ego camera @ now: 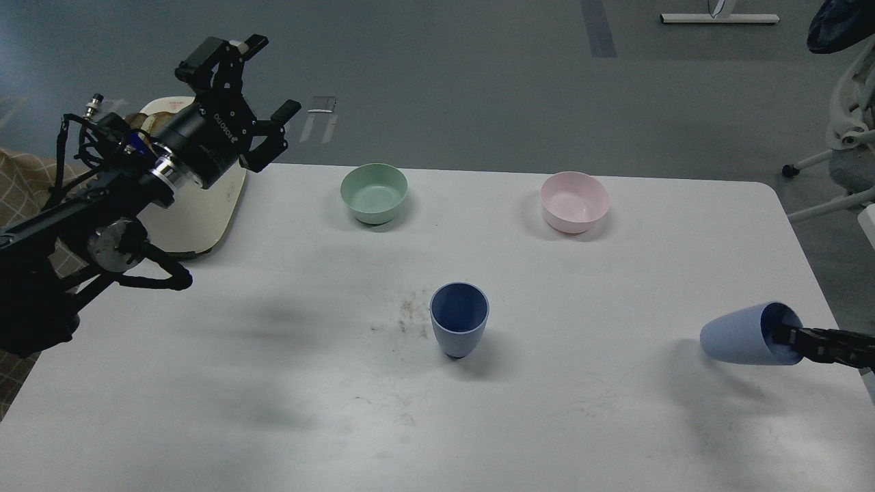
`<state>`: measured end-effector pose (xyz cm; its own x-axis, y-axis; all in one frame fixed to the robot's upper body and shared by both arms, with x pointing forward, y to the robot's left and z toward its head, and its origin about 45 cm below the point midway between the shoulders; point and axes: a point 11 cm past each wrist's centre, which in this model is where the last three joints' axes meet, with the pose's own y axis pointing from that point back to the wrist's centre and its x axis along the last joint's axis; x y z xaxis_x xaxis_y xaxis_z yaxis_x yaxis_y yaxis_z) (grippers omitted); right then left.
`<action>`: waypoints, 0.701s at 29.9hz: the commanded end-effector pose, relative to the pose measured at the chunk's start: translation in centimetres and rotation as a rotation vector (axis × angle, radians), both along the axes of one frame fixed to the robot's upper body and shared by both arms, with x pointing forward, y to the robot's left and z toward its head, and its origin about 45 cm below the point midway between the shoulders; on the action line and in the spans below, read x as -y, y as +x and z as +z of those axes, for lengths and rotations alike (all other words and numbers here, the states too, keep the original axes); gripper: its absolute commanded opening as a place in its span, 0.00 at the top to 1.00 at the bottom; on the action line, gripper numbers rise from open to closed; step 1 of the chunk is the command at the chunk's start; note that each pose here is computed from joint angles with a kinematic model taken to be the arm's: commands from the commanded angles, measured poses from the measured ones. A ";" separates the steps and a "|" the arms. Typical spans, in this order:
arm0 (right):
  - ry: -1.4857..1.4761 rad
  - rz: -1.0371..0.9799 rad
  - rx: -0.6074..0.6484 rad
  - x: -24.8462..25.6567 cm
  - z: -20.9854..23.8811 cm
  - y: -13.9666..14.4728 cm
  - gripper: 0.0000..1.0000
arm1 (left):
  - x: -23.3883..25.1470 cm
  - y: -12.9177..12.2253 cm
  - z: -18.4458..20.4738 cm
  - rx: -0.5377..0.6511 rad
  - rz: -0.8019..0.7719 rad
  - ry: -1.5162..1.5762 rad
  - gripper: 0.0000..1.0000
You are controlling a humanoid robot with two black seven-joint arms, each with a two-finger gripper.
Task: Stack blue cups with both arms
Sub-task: 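Lift the blue cup with the right gripper over the centered cup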
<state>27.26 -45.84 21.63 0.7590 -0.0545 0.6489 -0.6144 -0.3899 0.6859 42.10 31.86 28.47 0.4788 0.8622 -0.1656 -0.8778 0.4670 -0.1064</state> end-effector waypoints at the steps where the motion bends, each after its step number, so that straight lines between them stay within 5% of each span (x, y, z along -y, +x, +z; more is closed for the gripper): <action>1: 0.004 0.040 0.084 -1.1 3.9 1.7 1.00 | 0.1 -0.1 -0.4 -0.009 -0.001 -0.003 0.02; 13: 0.018 0.220 0.233 -8.4 11.0 10.8 1.00 | 0.2 0.0 -0.3 -0.005 0.003 -0.005 0.02; 21: -0.128 0.512 0.203 -20.8 12.5 16.2 1.00 | -0.1 -0.1 -0.4 -0.009 0.011 0.000 0.02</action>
